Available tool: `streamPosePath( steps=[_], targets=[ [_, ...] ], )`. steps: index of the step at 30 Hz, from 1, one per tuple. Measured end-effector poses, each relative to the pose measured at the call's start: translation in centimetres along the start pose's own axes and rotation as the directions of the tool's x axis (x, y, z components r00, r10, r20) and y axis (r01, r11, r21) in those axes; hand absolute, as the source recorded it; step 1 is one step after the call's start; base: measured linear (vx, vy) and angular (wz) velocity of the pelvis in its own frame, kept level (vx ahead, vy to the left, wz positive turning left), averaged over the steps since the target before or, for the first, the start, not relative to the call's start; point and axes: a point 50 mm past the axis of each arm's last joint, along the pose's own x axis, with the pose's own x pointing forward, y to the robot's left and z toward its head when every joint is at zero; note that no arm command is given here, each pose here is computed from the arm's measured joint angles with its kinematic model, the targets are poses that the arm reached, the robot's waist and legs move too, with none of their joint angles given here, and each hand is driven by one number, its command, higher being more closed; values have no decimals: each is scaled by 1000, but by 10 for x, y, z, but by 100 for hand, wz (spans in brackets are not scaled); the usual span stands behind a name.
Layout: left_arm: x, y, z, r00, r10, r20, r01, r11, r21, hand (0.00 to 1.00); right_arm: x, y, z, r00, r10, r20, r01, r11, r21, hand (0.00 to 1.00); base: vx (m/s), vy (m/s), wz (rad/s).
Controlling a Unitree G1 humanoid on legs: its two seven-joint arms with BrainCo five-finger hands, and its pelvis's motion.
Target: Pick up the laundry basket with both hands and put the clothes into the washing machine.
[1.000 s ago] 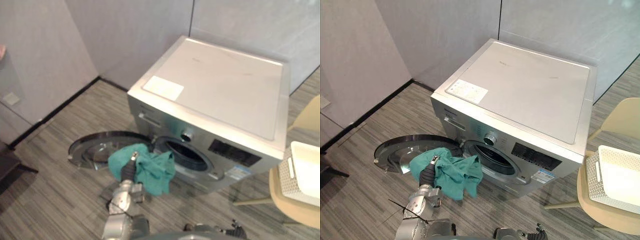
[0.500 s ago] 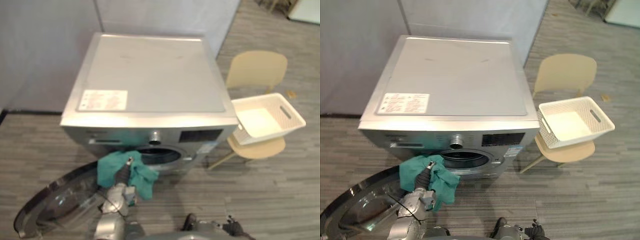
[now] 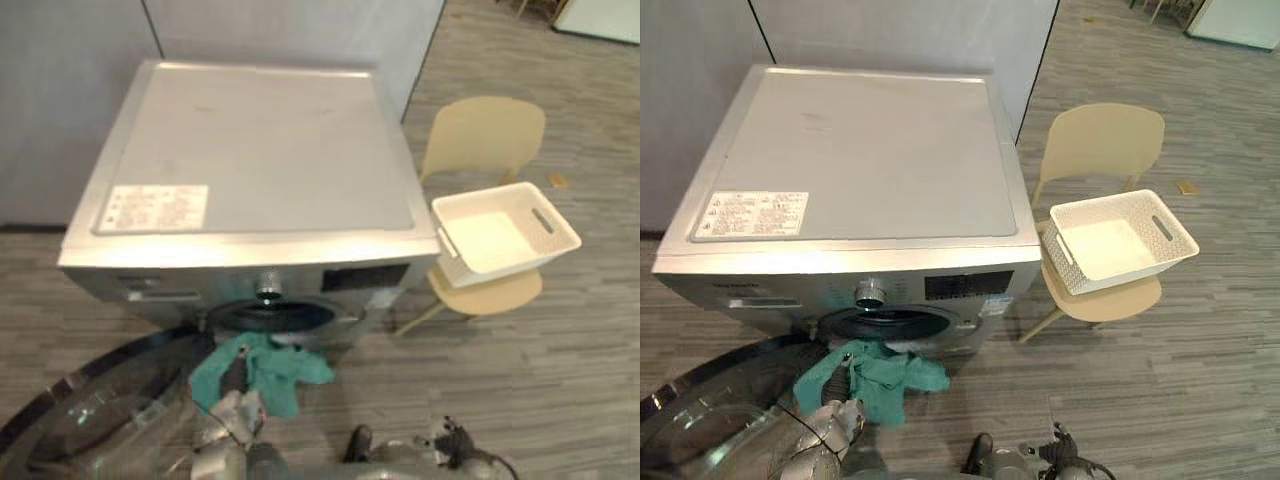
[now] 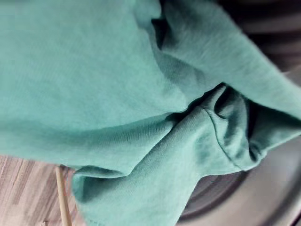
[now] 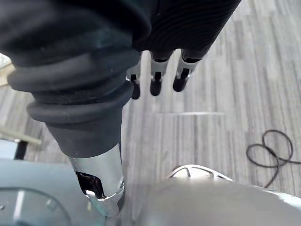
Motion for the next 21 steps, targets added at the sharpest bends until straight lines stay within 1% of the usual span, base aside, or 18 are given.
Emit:
streamPosePath(
  steps=[2, 3, 5, 6, 7, 9, 10, 11, 12, 13, 14, 15, 17, 18, 19, 20, 21],
  targets=[
    [10, -23, 17, 997, -48, 57, 49, 999, -4, 100, 2, -4, 26, 995, -7, 102, 11, 999, -37, 0, -115, 129, -12],
    [20, -34, 35, 992, -59, 110, 62, 998, -22, 100, 5, 1, 56, 981, 10, 192, 3, 998, -67, 0, -57, 183, -18],
    [32, -48, 61, 982, -82, 169, 94, 993, -65, 100, 4, 14, 87, 958, 40, 284, -18, 997, -78, 0, -89, 122, 2],
    [39, -60, 82, 971, -96, 218, 117, 990, -84, 100, 1, 22, 114, 929, 63, 364, -34, 996, -85, 0, -229, 101, -2],
    [45, -81, 111, 950, -124, 288, 162, 980, -112, 100, -8, 34, 157, 865, 100, 491, -52, 992, -111, 0, -234, 100, -18],
    [46, -96, 131, 930, -141, 340, 195, 972, -132, 100, -25, 47, 193, 786, 131, 604, -79, 991, -112, 0, -200, 158, -46],
    [44, -119, 153, 901, -182, 394, 251, 959, -132, 100, -47, 62, 227, 688, 153, 709, -128, 988, -90, 0, -169, 150, -44],
    [42, -127, 161, 888, -197, 415, 276, 951, -138, 100, -54, 67, 235, 659, 156, 736, -153, 986, -72, 0, -174, 104, -38],
    [37, -139, 173, 867, -215, 450, 314, 936, -159, 100, -67, 76, 243, 611, 169, 773, -228, 973, -33, 0, -133, 61, -21],
    [35, -145, 179, 855, -221, 468, 332, 928, -168, 100, -72, 80, 246, 594, 178, 785, -261, 965, -22, 0, -161, 33, -21],
    [29, -156, 193, 825, -240, 511, 379, 907, -186, 100, -79, 85, 248, 577, 190, 794, -330, 944, 14, 0, -117, -14, -12],
    [27, -160, 198, 817, -247, 520, 395, 898, -194, 100, -80, 86, 248, 574, 194, 796, -363, 931, 35, 0, -128, -37, -15],
    [20, -171, 215, 793, -257, 553, 441, 868, -229, 100, -81, 89, 245, 577, 201, 792, -471, 874, 121, 0, -86, -56, -10],
    [19, -173, 219, 784, -261, 564, 452, 862, -230, 100, -80, 88, 244, 580, 200, 790, -487, 862, 139, 0, -80, -58, -6],
    [15, -179, 227, 765, -272, 584, 478, 847, -232, 100, -80, 85, 242, 581, 198, 790, -544, 816, 196, 0, -66, -44, -3],
    [13, -182, 232, 754, -279, 595, 491, 840, -229, 100, -80, 84, 241, 579, 198, 791, -568, 794, 217, 0, -84, -59, -4],
    [8, -189, 243, 732, -292, 616, 521, 822, -230, 100, -82, 84, 238, 565, 209, 798, -632, 732, 255, 0, -77, -64, -5]
  ],
)
